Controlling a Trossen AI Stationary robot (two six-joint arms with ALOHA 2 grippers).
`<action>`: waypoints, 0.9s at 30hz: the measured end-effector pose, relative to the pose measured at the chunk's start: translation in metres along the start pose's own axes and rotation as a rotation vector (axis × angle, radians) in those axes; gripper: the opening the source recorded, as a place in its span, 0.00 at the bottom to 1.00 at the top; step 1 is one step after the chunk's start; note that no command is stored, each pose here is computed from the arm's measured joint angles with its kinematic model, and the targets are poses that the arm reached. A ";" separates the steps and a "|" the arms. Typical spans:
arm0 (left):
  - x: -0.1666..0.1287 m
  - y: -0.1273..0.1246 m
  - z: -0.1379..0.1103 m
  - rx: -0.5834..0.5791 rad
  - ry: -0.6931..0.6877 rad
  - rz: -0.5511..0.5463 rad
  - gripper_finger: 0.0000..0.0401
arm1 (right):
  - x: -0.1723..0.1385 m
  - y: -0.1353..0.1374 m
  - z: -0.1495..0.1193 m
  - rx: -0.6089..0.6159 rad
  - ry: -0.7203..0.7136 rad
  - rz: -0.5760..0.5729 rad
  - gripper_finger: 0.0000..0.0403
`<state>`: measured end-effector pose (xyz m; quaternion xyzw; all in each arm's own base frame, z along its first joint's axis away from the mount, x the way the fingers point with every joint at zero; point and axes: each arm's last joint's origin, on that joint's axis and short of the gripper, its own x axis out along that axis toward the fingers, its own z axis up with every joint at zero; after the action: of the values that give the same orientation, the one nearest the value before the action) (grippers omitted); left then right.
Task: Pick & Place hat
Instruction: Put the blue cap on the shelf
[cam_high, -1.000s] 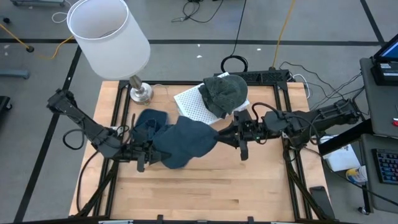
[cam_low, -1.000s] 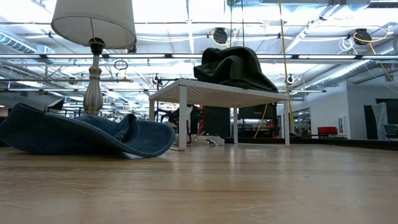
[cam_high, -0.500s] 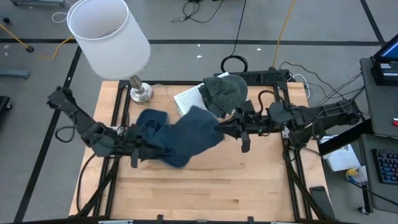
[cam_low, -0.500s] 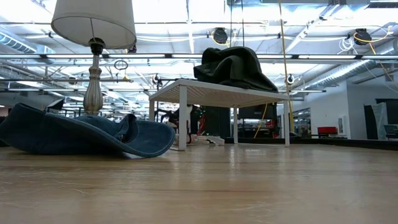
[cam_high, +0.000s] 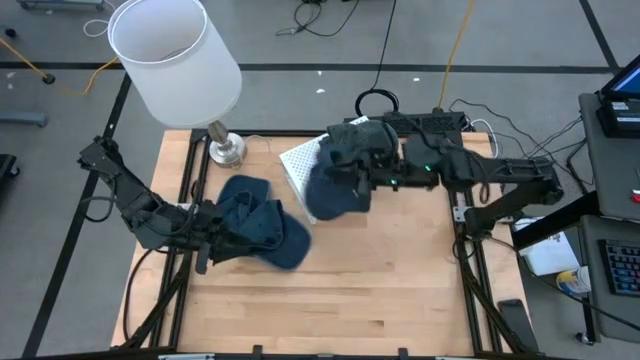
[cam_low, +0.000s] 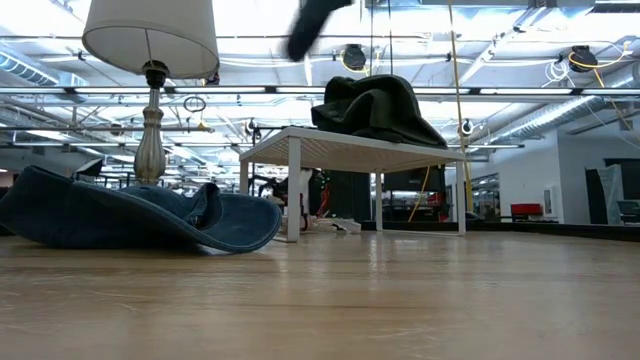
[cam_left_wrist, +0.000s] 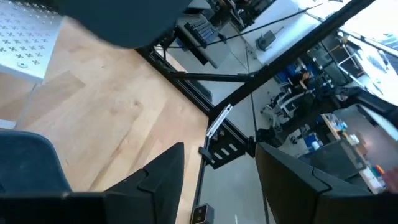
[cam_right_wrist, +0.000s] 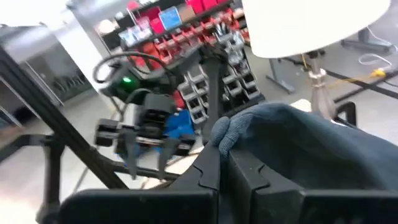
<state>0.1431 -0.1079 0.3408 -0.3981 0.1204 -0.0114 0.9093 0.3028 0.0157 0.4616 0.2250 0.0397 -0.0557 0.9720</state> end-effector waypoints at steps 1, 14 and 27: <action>0.000 0.000 0.000 0.010 0.001 0.000 0.49 | 0.005 -0.001 0.004 -0.004 0.006 -0.007 0.00; 0.000 0.001 -0.001 0.076 0.009 0.009 0.51 | 0.067 -0.040 0.039 -0.055 0.127 0.001 0.00; 0.001 0.002 -0.001 0.080 0.030 0.002 0.52 | 0.079 -0.085 0.035 -0.061 0.248 -0.084 0.00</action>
<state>0.1432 -0.1078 0.3387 -0.3610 0.1337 -0.0214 0.9227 0.3717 -0.0830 0.4476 0.1986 0.1705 -0.0669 0.9628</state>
